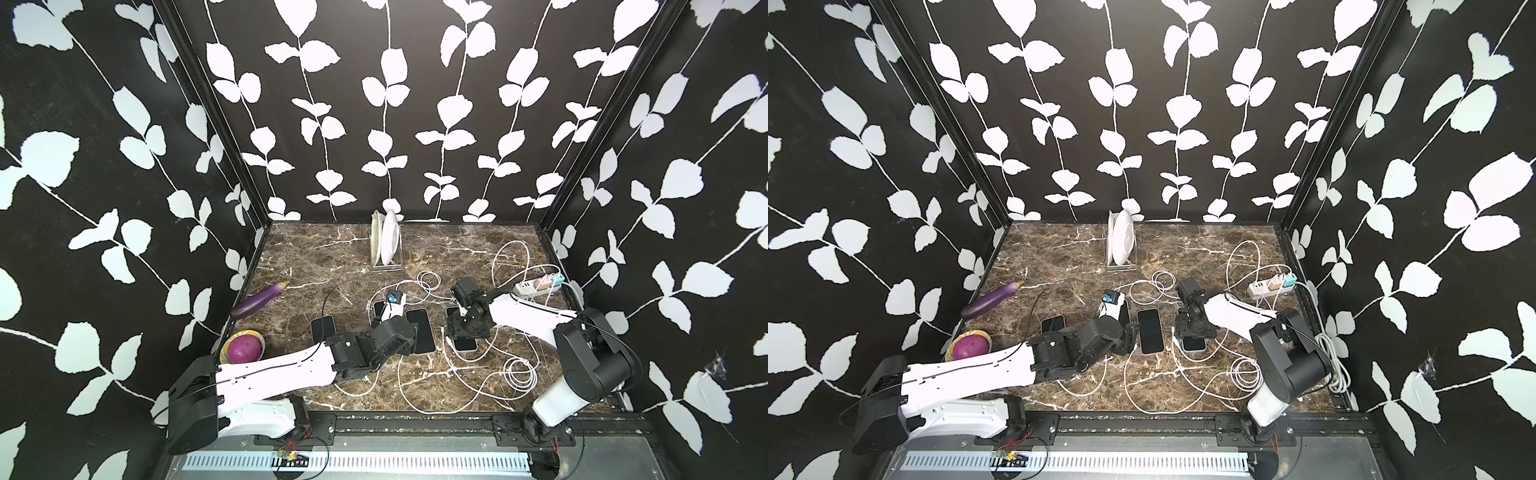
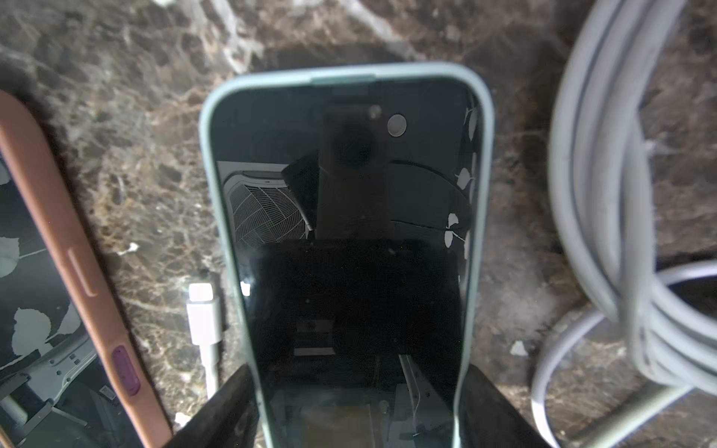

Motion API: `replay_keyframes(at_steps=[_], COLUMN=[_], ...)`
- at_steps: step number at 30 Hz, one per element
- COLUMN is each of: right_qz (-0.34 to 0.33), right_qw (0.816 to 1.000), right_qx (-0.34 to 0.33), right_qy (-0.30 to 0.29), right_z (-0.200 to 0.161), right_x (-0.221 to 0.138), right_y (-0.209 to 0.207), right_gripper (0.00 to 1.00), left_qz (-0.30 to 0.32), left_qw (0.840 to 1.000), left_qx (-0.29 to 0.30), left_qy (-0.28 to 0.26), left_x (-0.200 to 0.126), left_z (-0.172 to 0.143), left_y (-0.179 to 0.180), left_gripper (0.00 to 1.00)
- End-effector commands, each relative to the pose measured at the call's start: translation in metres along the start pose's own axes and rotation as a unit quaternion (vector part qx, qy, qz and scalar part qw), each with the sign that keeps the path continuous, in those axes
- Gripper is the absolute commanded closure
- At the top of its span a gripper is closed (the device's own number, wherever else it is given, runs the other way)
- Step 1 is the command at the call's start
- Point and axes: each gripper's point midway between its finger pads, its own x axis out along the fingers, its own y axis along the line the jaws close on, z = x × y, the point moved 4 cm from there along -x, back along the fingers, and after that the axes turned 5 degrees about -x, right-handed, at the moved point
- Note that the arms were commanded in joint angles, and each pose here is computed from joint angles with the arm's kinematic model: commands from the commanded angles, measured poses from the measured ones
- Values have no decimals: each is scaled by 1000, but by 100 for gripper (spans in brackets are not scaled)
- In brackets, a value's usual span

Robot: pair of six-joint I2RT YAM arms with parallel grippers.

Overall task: Unplug the charging cable from the phone
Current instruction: Place the phone at the center of the board, then reset both arms

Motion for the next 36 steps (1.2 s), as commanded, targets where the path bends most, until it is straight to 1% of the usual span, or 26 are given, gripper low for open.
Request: replay_keyframes(at_steps=[1,2,3,4,6,7,8,11,13,16,18,20,23,24,25,26,27,28,30,31,32,33,34,36], right_qz=[-16,-18,-18,-18,-16,-16,-16,-18,-11,-10,-10,-14,-36,-59,-87,-130,-148,-157,-175,-193,-218,-252,-278,-294], right_qw=[1000,1000,1000,1000,1000,1000,1000,999,999,998,995,987,965,956,944,928,916,905,884,872,859,844,834,830], right_qx=[-11,-11,-11,-13,-18,-20,-22,-26,-27,-31,-34,-31,-11,1,18,43,57,52,22,0,1,23,50,73], right_qy=[6,6,4,4,-2,-4,-6,-9,-33,-58,-98,-156,-259,-288,-317,-346,-369,-391,-432,-449,-463,-473,-474,-469], right_z=[1,1,2,2,5,6,7,10,16,22,29,35,41,41,38,35,32,31,26,21,16,10,3,-1], right_x=[1,0,-2,-4,-9,-12,-15,-22,-38,-58,-80,-109,-160,-174,-190,-204,-215,-222,-224,-219,-219,-219,-215,-204], right_y=[-1,-1,0,1,4,5,6,8,10,12,14,11,-3,-12,-24,-40,-48,-53,-59,-64,-73,-87,-104,-123], right_gripper=[52,50,45,38,20,14,11,8,6,4,4,3,4,4,4,4,4,7,22,23,14,7,5,5], left_qz=[-2,-5,-5,-7,-12,-16,-21,-25,-24,-15,9,52,109,121,141,161,184,203,249,274,304,331,357,402], left_qw=[1000,1000,1000,1000,1000,1000,999,999,999,999,999,995,986,983,979,975,970,966,951,943,933,922,911,893], left_qx=[0,1,2,3,6,8,11,19,23,33,47,69,94,95,91,84,71,61,43,31,27,23,25,33], left_qy=[11,14,17,18,21,24,25,28,25,10,-11,-40,-84,-100,-115,-127,-139,-151,-176,-186,-191,-197,-203,-199], left_x=[0,1,2,2,3,4,4,3,1,-5,-13,-23,-37,-41,-43,-44,-45,-43,-35,-31,-28,-25,-21,-15], left_z=[4,3,2,3,2,1,2,3,7,19,37,59,97,111,123,134,145,156,170,174,176,179,182,178], left_y=[-3,-5,-6,-7,-9,-10,-12,-15,-16,-16,-13,-4,12,17,26,38,52,67,101,119,138,155,174,205], left_gripper=[31,31,30,30,29,27,24,15,12,2,2,2,2,1,2,1,2,2,2,2,2,2,2,2])
